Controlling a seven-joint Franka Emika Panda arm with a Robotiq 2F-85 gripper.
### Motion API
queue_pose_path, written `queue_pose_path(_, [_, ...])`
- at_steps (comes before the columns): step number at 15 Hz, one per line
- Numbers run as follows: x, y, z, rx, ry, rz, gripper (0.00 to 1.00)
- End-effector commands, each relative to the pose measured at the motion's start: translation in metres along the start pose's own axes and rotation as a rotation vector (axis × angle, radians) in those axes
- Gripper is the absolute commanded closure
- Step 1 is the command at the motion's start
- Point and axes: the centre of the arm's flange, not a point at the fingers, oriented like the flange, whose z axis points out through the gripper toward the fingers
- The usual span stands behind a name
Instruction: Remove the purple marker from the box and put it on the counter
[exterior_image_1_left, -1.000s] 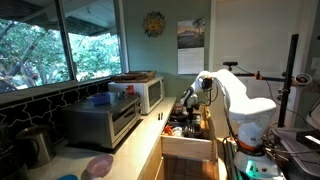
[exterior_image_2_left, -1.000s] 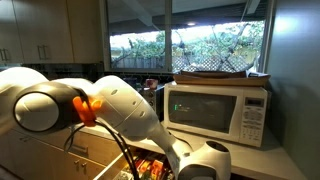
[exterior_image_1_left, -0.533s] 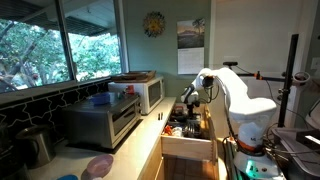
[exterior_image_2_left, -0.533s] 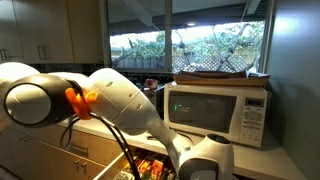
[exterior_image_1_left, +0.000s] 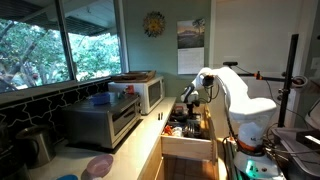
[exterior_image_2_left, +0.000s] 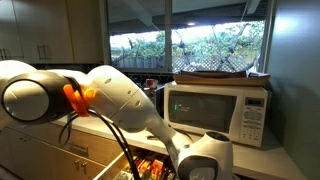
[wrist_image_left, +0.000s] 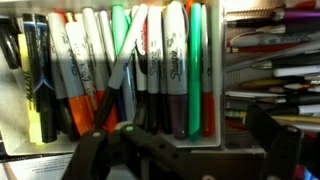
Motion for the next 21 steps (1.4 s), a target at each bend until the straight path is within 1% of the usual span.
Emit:
queue_pose_path(1, [0.005, 0.010, 0.006, -0.033, 0.006, 0.028, 0.00])
queue_pose_path(3, [0.007, 0.014, 0.005, -0.045, 0.012, 0.041, 0.26])
queue_pose_path(7, [0.014, 0.005, 0.017, -0.069, -0.001, 0.031, 0.58])
queue_pose_path(8, [0.016, 0.004, 0.021, -0.074, -0.002, 0.032, 0.65])
queue_pose_path(9, [0.018, 0.003, 0.025, -0.082, -0.004, 0.031, 0.70])
queue_pose_path(12, [0.025, 0.007, 0.035, -0.098, -0.012, 0.048, 0.75])
queue_pose_path(13, [0.025, 0.009, 0.035, -0.105, -0.016, 0.050, 0.72])
queue_pose_path(14, [0.025, 0.008, 0.037, -0.110, -0.020, 0.047, 0.67])
queue_pose_path(15, [0.025, 0.008, 0.038, -0.111, -0.025, 0.045, 0.67])
queue_pose_path(16, [0.026, 0.009, 0.041, -0.113, -0.030, 0.044, 0.64])
queue_pose_path(18, [0.028, 0.009, 0.046, -0.114, -0.046, 0.037, 0.65])
queue_pose_path(19, [0.029, 0.009, 0.047, -0.114, -0.052, 0.030, 0.68])
queue_pose_path(21, [0.031, 0.007, 0.051, -0.109, -0.066, 0.014, 0.91])
